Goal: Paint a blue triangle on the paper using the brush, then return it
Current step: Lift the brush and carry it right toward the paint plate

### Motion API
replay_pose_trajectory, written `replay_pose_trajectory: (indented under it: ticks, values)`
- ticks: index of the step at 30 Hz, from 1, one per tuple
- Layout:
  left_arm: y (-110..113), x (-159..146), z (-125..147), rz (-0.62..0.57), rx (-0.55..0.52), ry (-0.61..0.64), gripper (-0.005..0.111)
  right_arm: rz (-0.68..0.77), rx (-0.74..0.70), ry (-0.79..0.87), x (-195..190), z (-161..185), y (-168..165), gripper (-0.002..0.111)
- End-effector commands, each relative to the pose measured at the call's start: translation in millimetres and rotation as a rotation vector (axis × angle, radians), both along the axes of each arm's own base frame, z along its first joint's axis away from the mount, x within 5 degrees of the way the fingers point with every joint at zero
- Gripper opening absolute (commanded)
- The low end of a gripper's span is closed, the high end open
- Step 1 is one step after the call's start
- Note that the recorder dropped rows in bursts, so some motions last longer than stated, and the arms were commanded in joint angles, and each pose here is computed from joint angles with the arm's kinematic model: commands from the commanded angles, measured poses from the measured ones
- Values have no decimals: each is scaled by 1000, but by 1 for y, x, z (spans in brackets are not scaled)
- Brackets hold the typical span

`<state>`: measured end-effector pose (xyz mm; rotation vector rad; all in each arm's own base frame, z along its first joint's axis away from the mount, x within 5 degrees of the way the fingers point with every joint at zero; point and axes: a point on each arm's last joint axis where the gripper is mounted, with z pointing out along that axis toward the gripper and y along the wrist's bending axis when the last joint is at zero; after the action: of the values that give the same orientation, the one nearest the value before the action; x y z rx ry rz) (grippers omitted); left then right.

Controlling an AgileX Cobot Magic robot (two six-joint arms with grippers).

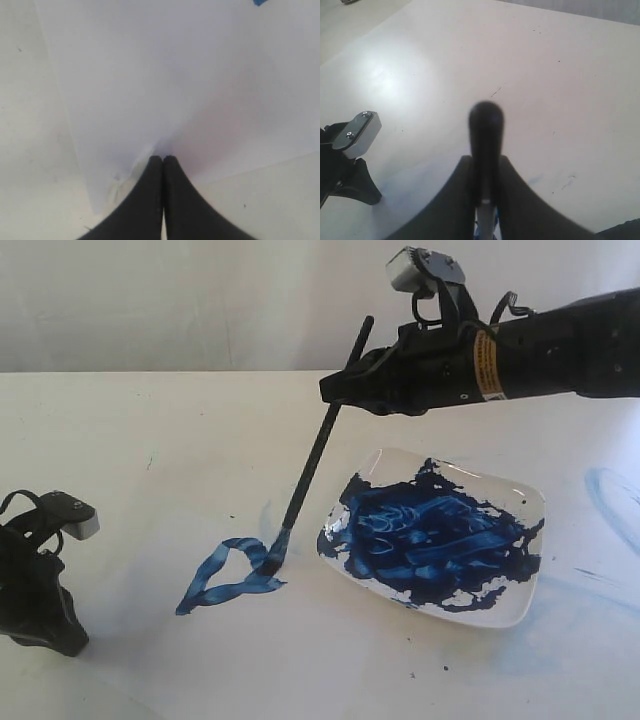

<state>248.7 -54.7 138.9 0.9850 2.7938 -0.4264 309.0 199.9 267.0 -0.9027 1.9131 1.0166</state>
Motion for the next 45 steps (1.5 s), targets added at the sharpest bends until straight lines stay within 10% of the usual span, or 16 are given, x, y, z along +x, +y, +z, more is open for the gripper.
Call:
replay_pose_trajectory:
  ticks: [1,22,31,45]
  values:
    - [-3,-4,-1,-1,-17,28,0,-11,-13,-30,-1,5,-4,0]
    - [-3,-3,2,-6,-22,29,0,-17,67,-128,-40,74,-19,0]
    - [-15,18,58,-54,-123,124,0,-188,135,-36,-40,93,-43,0]
    - [-8,-39,156,-16,-176,-368,0,-348,225,94,-25,101,-131,0]
